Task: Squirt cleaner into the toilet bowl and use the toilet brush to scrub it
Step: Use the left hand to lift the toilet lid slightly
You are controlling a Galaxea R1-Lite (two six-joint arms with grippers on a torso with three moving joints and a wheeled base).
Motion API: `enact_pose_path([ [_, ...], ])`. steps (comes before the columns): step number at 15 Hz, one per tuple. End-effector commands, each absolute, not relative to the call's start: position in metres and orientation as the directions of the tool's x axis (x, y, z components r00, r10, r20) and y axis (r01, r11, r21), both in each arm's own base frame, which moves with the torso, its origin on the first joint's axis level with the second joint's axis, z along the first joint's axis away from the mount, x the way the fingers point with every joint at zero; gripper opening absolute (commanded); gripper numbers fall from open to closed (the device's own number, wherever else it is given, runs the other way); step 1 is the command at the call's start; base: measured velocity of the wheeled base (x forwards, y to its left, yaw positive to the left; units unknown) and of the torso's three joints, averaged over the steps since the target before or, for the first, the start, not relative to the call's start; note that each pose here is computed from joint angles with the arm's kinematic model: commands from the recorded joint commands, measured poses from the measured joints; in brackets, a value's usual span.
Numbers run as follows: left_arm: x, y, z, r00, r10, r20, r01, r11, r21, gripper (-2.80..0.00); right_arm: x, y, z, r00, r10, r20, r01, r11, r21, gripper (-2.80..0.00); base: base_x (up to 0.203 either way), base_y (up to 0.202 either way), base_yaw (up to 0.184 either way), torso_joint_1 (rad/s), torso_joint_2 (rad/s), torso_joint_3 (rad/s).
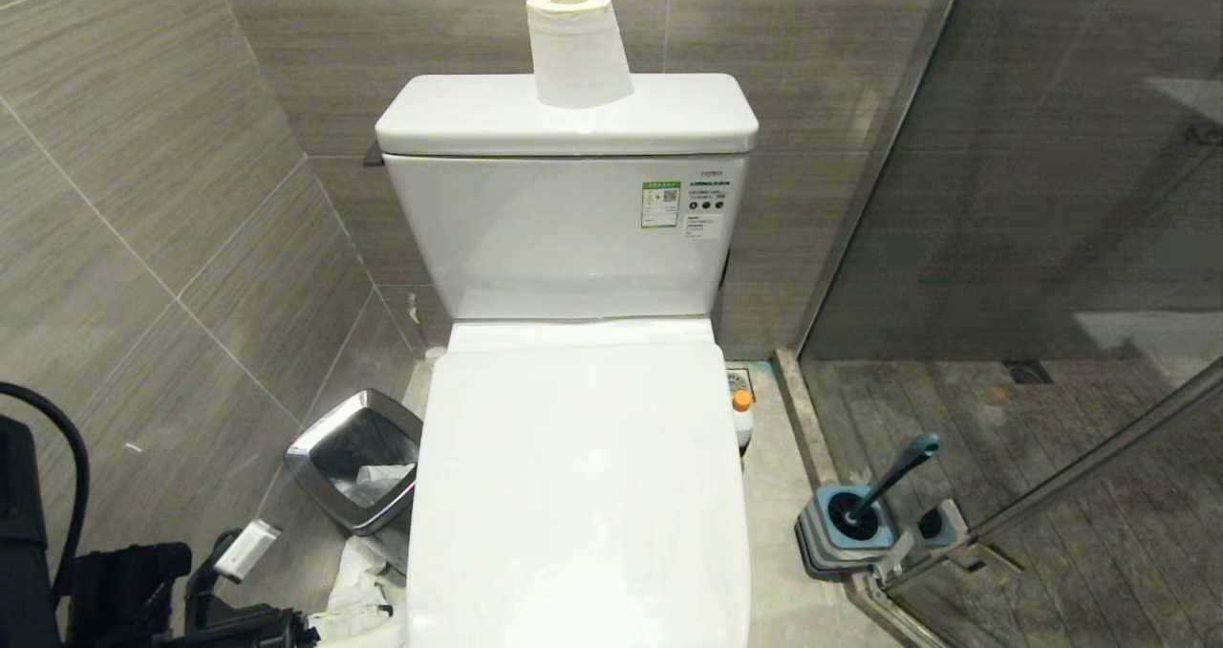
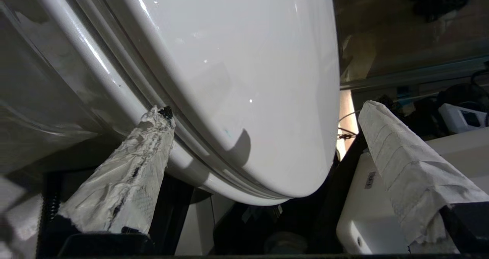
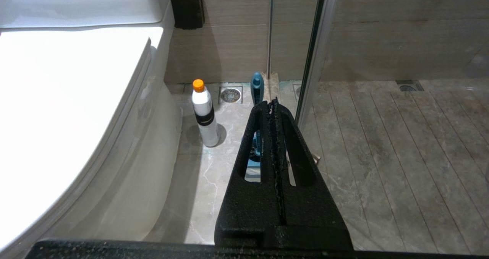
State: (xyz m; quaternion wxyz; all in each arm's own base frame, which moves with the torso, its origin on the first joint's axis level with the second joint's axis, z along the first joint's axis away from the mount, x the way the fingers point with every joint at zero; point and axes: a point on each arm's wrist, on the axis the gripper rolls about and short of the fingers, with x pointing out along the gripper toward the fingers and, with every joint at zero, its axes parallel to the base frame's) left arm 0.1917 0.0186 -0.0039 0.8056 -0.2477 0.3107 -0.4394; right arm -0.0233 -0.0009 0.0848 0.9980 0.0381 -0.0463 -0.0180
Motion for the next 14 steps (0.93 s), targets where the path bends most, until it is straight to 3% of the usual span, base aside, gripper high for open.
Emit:
enact_pose_path([
  [1, 0.19, 0.017, -0.008, 0.425, -0.849, -0.314, 0.548, 0.517, -0.658, 0.0, -0.021, -0.001, 0.078, 0.997, -0.04, 0.067, 0.035, 0.996, 0.076, -2.8, 0.0, 0.0, 0.0, 0.0, 0.0, 0.0],
  [14, 0.188, -0.002, -0.016, 0.358, -0.849, -0.389, 0.567, 0.529, -0.631, 0.0, -0.021, -0.001, 0.078, 0.997, -0.04, 0.067, 0.035, 0.996, 0.078, -2.8, 0.0, 0.0, 0.0, 0.0, 0.0, 0.0],
])
